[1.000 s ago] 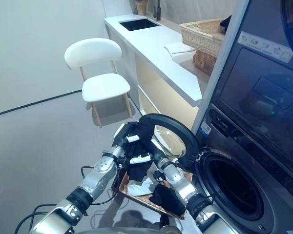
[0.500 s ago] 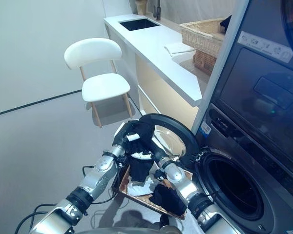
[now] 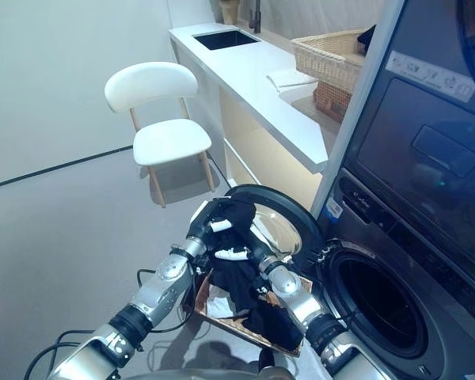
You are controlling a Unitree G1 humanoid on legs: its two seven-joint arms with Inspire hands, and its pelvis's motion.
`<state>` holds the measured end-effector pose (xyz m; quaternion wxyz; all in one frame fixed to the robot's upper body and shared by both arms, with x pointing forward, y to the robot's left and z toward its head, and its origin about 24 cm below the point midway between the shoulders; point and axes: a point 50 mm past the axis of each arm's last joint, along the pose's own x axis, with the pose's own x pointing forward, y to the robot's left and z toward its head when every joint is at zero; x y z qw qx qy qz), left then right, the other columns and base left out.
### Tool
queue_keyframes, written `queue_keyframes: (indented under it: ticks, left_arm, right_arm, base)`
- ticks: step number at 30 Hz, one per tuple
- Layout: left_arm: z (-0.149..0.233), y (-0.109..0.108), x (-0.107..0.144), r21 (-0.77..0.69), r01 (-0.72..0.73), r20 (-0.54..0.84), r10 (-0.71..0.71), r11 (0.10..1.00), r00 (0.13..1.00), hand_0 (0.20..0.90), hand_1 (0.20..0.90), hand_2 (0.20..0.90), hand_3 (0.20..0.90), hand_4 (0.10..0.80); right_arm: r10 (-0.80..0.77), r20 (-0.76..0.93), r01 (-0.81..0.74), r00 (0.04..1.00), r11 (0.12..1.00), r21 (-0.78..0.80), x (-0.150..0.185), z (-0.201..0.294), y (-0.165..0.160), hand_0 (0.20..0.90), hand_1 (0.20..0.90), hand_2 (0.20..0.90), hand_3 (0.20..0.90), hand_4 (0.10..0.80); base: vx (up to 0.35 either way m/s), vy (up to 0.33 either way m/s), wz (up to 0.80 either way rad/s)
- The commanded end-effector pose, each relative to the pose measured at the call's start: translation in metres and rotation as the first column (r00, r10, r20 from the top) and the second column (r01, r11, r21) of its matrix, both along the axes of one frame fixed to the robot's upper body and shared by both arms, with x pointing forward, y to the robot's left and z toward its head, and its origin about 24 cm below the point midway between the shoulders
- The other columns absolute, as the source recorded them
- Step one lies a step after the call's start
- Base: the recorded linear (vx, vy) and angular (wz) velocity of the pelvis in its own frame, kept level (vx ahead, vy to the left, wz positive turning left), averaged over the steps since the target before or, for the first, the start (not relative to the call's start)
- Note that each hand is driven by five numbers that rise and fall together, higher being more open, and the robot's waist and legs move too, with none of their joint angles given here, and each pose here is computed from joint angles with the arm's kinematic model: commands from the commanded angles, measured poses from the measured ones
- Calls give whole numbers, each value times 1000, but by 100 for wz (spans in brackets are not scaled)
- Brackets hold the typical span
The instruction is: Pick up the clothes and place them into the washing machine
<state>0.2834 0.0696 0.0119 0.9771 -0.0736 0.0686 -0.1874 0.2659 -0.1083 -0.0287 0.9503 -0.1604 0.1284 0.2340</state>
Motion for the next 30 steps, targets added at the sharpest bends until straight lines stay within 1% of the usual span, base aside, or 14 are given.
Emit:
queue_keyframes:
  ticks: [1, 3, 4, 5, 13, 21, 23, 30]
  left_arm:
    - [90, -55, 23, -155, 195, 345, -132, 969, 929, 200, 200, 200, 200, 300]
    - [89, -53, 23, -152, 185, 344, -123, 971, 931, 200, 200, 200, 200, 300]
    - [89, -53, 24, -153, 179, 343, -118, 972, 932, 304, 304, 304, 304, 375]
    - [89, -51, 24, -147, 173, 344, -114, 974, 932, 900, 900, 900, 900, 800]
    - [87, -44, 27, -109, 141, 350, -95, 984, 932, 900, 900, 900, 900, 800]
    - [84, -27, 31, -83, 66, 356, -32, 994, 934, 900, 900, 900, 900, 800]
    - [84, -16, 34, -78, 22, 362, 7, 997, 932, 900, 900, 900, 900, 800]
    - [80, 3, 37, -84, -53, 351, 79, 995, 933, 900, 900, 900, 900, 800]
  right_arm:
    - [122, 171, -147, 978, 979, 142, 23, 41, 56, 200, 200, 200, 200, 300]
    - [119, 166, -143, 979, 980, 139, 22, 40, 54, 200, 200, 200, 200, 300]
    - [113, 162, -136, 980, 981, 141, 22, 39, 53, 200, 200, 200, 200, 300]
    - [99, 153, -121, 983, 982, 142, 21, 36, 50, 200, 200, 200, 200, 300]
    - [34, 100, -52, 994, 983, 176, 19, 26, 36, 200, 200, 200, 200, 300]
    - [-13, 86, 0, 996, 988, 156, 15, 19, 18, 200, 200, 200, 200, 300]
    - [-51, 78, 40, 996, 989, 144, 12, 15, 4, 200, 200, 200, 200, 300]
    - [-141, 70, 131, 987, 982, 138, 7, 10, -23, 200, 200, 200, 200, 300]
  base:
    - [0, 0, 0]
    - [0, 0, 0]
    - [0, 0, 0]
    - [0, 0, 0]
    - [0, 0, 0]
    - [0, 0, 0]
    - [0, 0, 0]
    - [0, 0, 0]
